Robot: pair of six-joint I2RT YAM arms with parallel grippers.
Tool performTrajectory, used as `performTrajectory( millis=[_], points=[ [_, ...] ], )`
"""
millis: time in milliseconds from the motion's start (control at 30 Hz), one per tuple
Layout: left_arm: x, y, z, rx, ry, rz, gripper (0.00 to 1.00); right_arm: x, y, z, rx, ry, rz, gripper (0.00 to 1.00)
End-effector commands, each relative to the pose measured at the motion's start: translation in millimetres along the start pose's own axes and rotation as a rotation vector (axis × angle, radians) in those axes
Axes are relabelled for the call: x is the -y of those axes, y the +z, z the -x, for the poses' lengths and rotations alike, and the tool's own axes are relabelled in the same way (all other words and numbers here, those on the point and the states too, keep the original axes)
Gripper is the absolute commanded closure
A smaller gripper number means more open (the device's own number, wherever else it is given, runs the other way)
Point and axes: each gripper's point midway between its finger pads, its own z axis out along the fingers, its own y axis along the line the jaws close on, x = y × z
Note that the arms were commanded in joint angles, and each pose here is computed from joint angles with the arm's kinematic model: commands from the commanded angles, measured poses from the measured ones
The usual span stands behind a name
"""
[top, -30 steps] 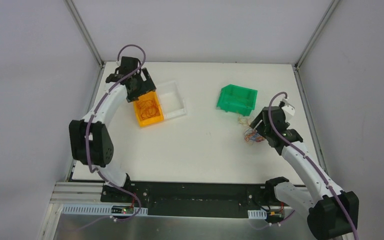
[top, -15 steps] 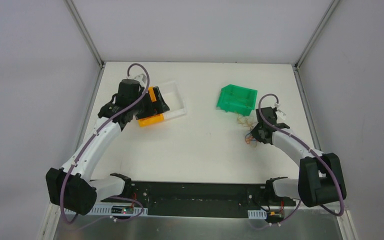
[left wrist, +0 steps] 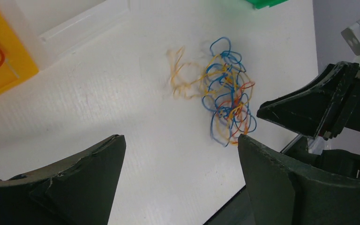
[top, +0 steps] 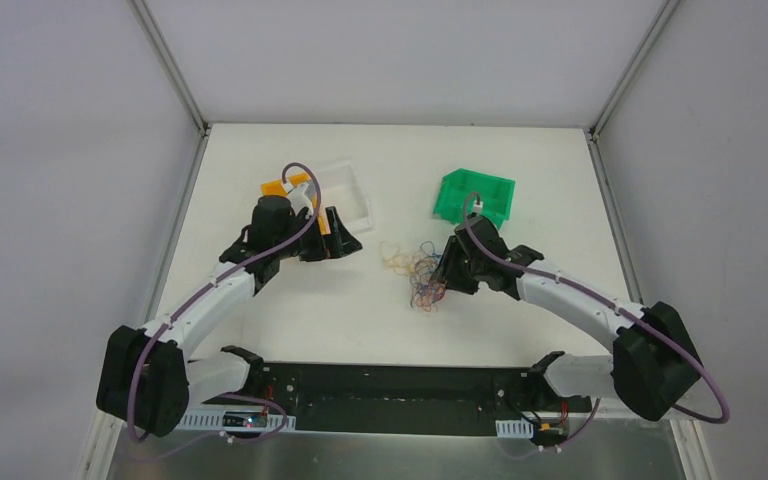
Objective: Untangle the cables
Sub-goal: Untie the cable.
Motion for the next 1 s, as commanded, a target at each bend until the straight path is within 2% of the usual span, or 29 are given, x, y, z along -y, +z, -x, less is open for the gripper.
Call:
performTrajectory(
  millis=[0, 33, 200, 367, 533, 767, 967],
  points=[
    [32, 17, 15, 0.04, 0.032, -0.162, 0.06, 3, -27, 8, 0.051, -0.009, 0.013, 0.41],
    [35, 22, 14, 0.033, 0.042, -0.164, 0.06, 10, -30, 11, 0.079, -0.01, -0.002, 0.37],
    [49, 48, 1, -0.033, 0.112, -0.146, 0.12, 26, -34, 17, 0.115, -0.003, -0.005, 0.35],
    [40, 58, -19, -0.112, 0.082, -0.065, 0.14, 1, -29, 6, 0.031, -0.111, 0.11, 0.31],
    [27, 42, -56, -0.249, 0.167, 0.038, 0.14, -14, -19, -2, -0.009, -0.238, 0.109, 0.26],
    [4, 42, -85, -0.4, 0.286, 0.186, 0.11, -25, 3, -14, -0.059, -0.294, 0.096, 0.26],
    [0, 59, -106, -0.511, 0.352, 0.276, 0.17, -13, 18, -17, -0.052, -0.274, 0.039, 0.32]
  ],
)
